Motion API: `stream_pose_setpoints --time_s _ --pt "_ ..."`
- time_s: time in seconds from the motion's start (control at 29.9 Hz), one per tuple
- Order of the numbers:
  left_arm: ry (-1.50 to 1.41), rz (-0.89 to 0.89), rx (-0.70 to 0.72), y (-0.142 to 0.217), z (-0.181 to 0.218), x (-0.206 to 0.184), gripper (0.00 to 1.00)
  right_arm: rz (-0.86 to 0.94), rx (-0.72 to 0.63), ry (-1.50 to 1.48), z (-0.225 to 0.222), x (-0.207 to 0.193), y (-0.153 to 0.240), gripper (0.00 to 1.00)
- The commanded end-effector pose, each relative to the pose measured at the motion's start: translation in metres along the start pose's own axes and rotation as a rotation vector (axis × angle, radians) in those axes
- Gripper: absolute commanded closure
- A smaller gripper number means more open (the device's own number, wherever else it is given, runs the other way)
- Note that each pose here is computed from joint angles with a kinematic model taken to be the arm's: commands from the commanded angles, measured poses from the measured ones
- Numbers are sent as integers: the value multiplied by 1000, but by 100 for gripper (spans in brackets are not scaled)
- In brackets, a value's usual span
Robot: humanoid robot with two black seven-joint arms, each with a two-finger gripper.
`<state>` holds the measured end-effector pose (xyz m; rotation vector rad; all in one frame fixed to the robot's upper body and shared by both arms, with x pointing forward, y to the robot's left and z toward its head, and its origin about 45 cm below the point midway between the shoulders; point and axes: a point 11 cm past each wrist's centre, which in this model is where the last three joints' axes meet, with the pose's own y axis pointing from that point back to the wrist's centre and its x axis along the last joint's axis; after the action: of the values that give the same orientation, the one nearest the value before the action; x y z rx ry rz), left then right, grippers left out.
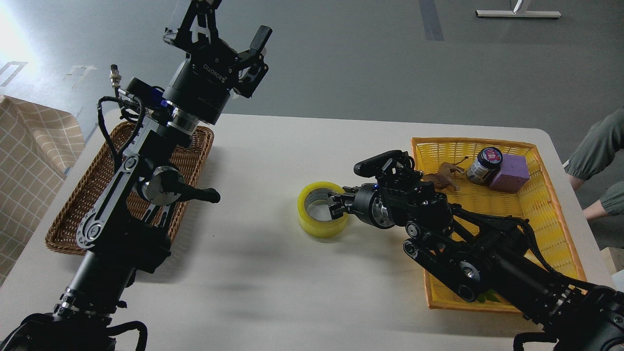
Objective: Place and transfer tape with both arms
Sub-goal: 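Lower the tape roll onto the table center and release it, then raise the right arm back up away from the table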
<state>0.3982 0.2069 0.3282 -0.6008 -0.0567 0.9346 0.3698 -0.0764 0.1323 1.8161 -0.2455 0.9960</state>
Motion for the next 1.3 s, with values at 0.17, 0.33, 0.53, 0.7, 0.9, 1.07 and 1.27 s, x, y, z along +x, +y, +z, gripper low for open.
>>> stream_pose_setpoints --time_s 0.17,0.33,0.53,0.7,0.9,1.07,1.27 --pt "-15 3 4 2 3 4 2 176 -7 -57 6 28 5 26" --pt "-18 5 5 3 3 6 2 298 4 -94 9 69 20 6" --pt "-31 13 2 5 8 11 2 452 69 -142 -1 117 52 1" --pt "-42 18 5 7 10 15 2 564 112 -241 5 141 79 0" --pt "-44 18 16 8 8 15 2 645 300 -538 14 150 118 0" --pt "-44 15 29 8 4 15 2 623 475 -753 31 144 145 0" --pt "-48 16 32 9 4 16 2 685 643 -803 44 149 170 0"
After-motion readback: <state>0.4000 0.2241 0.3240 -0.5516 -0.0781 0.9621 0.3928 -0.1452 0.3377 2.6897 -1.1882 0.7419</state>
